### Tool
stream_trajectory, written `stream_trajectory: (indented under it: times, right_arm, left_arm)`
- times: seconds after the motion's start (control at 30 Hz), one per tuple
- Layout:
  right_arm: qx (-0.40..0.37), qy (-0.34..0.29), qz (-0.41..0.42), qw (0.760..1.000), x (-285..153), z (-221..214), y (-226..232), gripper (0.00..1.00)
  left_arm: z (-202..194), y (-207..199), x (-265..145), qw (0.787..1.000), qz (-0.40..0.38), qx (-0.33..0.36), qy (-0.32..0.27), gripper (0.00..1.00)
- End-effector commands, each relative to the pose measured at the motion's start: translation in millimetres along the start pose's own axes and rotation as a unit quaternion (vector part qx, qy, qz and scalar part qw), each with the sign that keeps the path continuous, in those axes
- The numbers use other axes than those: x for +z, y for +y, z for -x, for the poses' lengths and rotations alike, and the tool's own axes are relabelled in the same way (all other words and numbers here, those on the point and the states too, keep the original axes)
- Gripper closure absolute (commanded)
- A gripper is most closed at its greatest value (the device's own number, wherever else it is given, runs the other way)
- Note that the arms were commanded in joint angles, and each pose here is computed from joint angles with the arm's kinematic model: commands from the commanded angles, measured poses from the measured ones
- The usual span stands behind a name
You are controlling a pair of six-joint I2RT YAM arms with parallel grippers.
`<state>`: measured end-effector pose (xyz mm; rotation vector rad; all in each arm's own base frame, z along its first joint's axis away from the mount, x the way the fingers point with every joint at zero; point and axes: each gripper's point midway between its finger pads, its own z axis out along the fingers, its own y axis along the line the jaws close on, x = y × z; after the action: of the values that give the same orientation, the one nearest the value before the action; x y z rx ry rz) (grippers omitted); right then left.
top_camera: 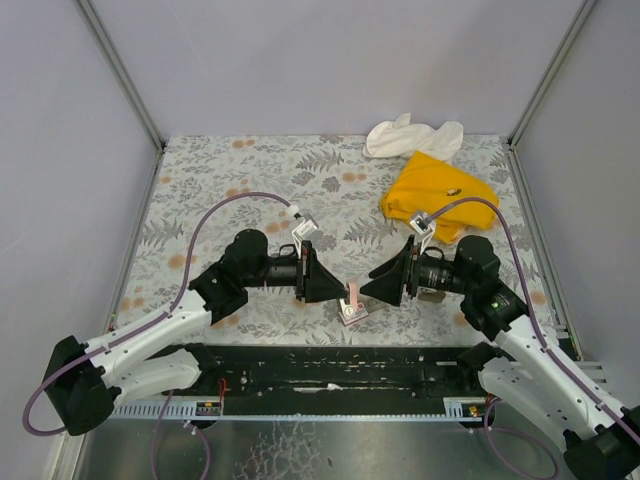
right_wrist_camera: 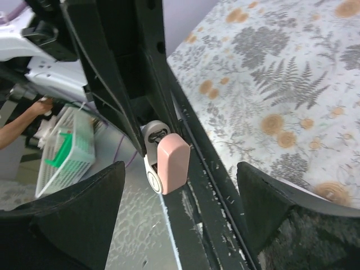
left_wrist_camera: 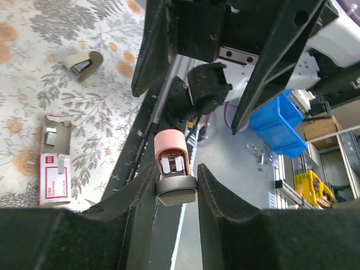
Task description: Load the staples into the stapler
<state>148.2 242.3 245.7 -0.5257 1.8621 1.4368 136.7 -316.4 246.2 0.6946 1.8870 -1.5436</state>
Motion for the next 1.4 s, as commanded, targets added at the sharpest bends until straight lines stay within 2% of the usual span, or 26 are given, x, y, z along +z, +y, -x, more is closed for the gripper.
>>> stream_trajectory:
  times: [0.0, 0.2, 0.47, 1.1, 1.17, 1.37]
  right_arm:
    - [-0.017, 0.013, 0.084, 0.996, -3.3, 12.7, 38.8, 0.14]
    - [0.010, 0.022, 0.139, 0.990, -0.7, 11.8, 53.5, 0.29]
    - [0.022, 0.014, 0.153, 0.988, 1.7, 7.3, 56.6, 0.34]
    - [0.039, 0.027, 0.177, 0.983, 15.6, -5.9, 58.3, 0.56]
    - [0.039, 0.025, 0.180, 0.983, 15.2, -5.9, 58.9, 0.61]
    - [0.043, 0.008, 0.183, 0.982, 13.0, -3.7, 60.8, 0.97]
  left_arm:
    - [4.5, -35.3, -8.5, 0.995, -0.088, 0.035, -0.001, 1.00]
    - [13.1, -47.4, -11.1, 0.993, -0.108, 0.037, -0.017, 1.00]
    - [16.3, -43.8, -8.6, 0.995, -0.097, 0.034, -0.020, 1.00]
    - [22.2, -51.3, -9.6, 0.993, -0.111, 0.033, -0.031, 1.00]
    - [21.9, -51.0, -9.7, 0.993, -0.111, 0.033, -0.031, 1.00]
    - [18.7, -46.1, -9.8, 0.994, -0.102, 0.033, -0.030, 1.00]
